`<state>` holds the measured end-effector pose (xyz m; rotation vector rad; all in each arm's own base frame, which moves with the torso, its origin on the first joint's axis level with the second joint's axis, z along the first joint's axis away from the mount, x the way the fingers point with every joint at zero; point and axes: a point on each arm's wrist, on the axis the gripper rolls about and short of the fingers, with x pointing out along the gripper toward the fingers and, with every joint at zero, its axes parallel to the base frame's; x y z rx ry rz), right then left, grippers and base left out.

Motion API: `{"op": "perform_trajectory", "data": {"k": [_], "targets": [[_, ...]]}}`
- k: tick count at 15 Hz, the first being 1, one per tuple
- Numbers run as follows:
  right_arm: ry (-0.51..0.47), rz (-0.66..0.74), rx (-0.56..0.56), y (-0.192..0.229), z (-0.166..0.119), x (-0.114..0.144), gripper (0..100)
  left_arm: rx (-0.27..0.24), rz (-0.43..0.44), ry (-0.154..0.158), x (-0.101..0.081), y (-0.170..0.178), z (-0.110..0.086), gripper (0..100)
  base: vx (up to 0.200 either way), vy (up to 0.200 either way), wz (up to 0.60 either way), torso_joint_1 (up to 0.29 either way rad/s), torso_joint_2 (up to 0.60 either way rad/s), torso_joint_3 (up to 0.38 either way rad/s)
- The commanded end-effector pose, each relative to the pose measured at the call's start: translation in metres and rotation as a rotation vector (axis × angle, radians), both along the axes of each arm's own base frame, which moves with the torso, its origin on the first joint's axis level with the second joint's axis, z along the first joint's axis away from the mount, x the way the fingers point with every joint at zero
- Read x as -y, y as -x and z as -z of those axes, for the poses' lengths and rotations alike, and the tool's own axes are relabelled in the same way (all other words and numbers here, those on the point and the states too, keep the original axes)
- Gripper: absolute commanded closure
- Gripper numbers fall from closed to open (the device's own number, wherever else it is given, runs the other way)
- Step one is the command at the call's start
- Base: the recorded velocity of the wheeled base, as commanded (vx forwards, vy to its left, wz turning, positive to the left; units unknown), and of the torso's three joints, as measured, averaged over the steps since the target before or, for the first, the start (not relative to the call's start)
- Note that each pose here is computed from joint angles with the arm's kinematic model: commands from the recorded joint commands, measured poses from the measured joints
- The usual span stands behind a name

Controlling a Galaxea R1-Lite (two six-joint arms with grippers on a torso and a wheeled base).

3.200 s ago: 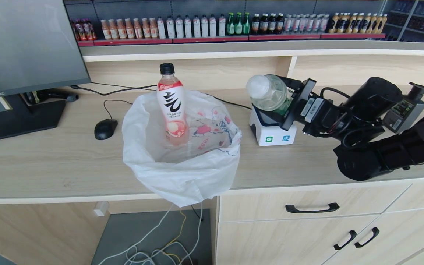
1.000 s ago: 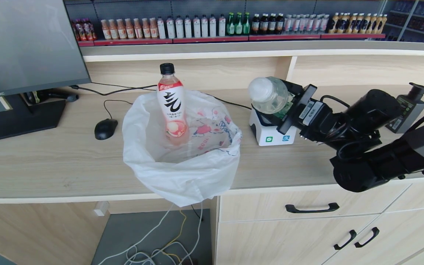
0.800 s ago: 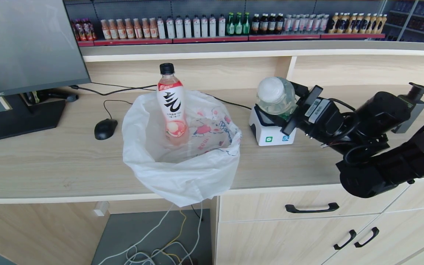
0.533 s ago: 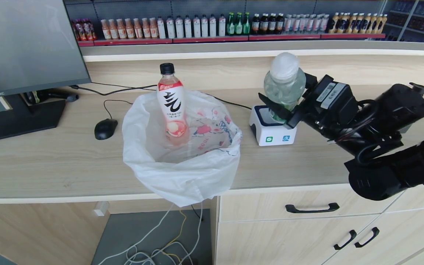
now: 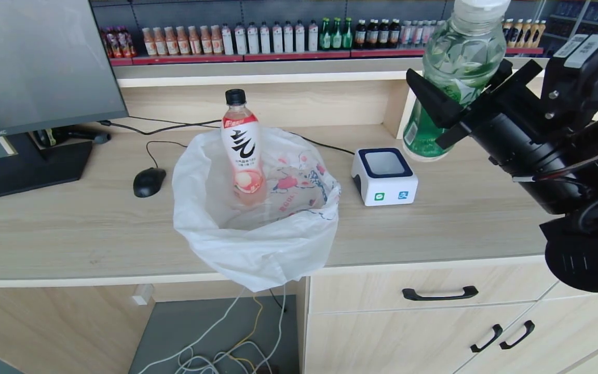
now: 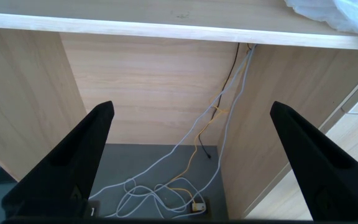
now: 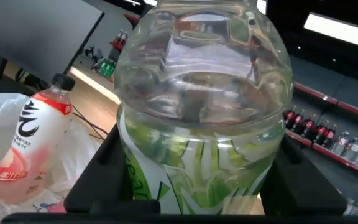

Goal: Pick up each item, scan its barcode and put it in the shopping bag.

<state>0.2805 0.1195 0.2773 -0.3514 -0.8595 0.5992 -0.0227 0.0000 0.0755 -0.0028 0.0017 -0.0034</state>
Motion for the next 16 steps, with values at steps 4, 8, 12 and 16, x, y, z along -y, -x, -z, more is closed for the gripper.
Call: {"op": "perform_trajectory", "data": {"k": [4,8,12,16], "targets": [[-0.206,0.013,-0.150,0.025,-0.003,0.014,100,0.000,0.000,0.000,0.000,0.000,0.000,0,0.000,0.000,0.00,0.000,0.00,0.000],[-0.332,0.017,-0.235,0.031,-0.001,0.017,100,0.000,0.000,0.000,0.000,0.000,0.000,0,0.000,0.000,0.00,0.000,0.00,0.000],[-0.361,0.046,-0.298,0.023,0.012,0.016,100,0.000,0.000,0.000,0.000,0.000,0.000,0,0.000,0.000,0.00,0.000,0.00,0.000],[-0.364,0.057,-0.325,0.022,0.018,0.020,100,0.000,0.000,0.002,0.000,0.000,0.000,0,0.000,0.000,0.00,0.000,0.00,0.000]]}}
